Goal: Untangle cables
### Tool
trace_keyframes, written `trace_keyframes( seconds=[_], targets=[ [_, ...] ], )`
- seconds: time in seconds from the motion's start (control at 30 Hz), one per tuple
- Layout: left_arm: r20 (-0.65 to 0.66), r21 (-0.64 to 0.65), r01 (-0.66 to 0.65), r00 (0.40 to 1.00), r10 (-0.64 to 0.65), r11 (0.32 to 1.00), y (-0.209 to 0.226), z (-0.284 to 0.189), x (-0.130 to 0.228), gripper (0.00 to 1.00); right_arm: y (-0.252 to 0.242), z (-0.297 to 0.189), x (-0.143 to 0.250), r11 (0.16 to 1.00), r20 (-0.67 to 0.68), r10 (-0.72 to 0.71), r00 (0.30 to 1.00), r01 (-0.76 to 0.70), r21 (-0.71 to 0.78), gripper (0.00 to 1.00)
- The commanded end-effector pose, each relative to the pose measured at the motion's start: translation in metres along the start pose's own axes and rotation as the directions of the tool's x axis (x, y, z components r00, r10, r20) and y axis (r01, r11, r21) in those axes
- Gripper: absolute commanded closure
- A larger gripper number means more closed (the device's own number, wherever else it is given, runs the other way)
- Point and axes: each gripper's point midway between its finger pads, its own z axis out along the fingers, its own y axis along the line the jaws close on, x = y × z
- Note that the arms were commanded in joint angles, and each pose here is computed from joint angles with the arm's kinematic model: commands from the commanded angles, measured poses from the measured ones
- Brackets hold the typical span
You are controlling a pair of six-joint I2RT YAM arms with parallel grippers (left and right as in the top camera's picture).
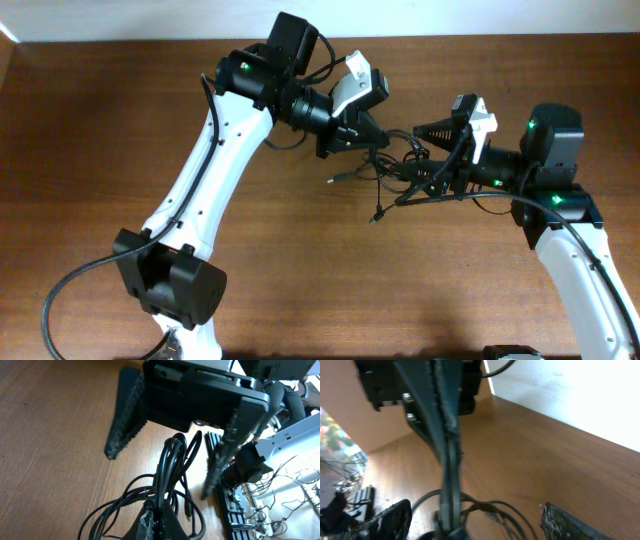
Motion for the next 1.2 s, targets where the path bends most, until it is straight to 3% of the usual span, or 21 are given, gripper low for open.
trace_keyframes(
  seconds=[0.0, 0.13, 0.27, 0.57, 0.67, 0.8, 0.87, 1.0, 1.17],
  targets=[
    [0.034, -0.006, -0.017, 0.999, 0.017, 1.000, -0.010, -0.008, -0.016, 1.00, 0.013, -0.002, -0.003, 0.997, 0.015, 0.005, 1.000, -0.004, -0.076, 0.17],
    [0.039, -0.024, -0.041, 0.998, 0.042, 0.999, -0.005, -0.008, -0.018, 1.00, 0.015, -0.002, 0.004, 0.995, -0.007, 0.053, 0.999, -0.053, -0.079, 0.17],
    [-0.009, -0.196, 0.061, 0.998, -0.064, 0.979, 0.029, -0.012, -0.014, 1.00, 0.015, -0.002, 0.007, 0.994, -0.017, 0.075, 0.997, -0.076, -0.080, 0.17],
    [0.018, -0.238, 0.053, 0.999, -0.051, 0.970, 0.041, -0.019, -0.020, 1.00, 0.018, -0.002, 0.014, 0.988, -0.041, 0.128, 0.991, -0.131, -0.082, 0.19],
    [0.016, -0.321, 0.101, 0.995, -0.101, 0.942, 0.056, -0.024, -0.018, 1.00, 0.018, -0.002, 0.015, 0.987, -0.044, 0.135, 0.990, -0.138, -0.082, 0.19],
    [0.049, -0.473, 0.213, 0.975, -0.216, 0.855, 0.084, -0.036, -0.014, 1.00, 0.019, -0.003, 0.018, 0.983, -0.053, 0.157, 0.986, -0.161, -0.083, 0.21],
    [0.050, -0.475, 0.216, 0.974, -0.219, 0.853, 0.085, -0.036, -0.014, 1.00, 0.019, -0.003, 0.019, 0.983, -0.055, 0.159, 0.986, -0.163, -0.083, 0.21],
    [0.032, -0.467, 0.226, 0.970, -0.239, 0.855, 0.081, -0.035, -0.008, 1.00, 0.008, -0.002, 0.007, 0.999, -0.018, 0.035, 0.999, -0.036, -0.039, 0.22],
    [0.009, -0.391, 0.262, 0.960, -0.281, 0.882, 0.063, -0.024, -0.002, 1.00, -0.025, -0.004, -0.024, 0.975, 0.039, -0.175, 0.984, 0.168, 0.146, 0.22]
  ],
)
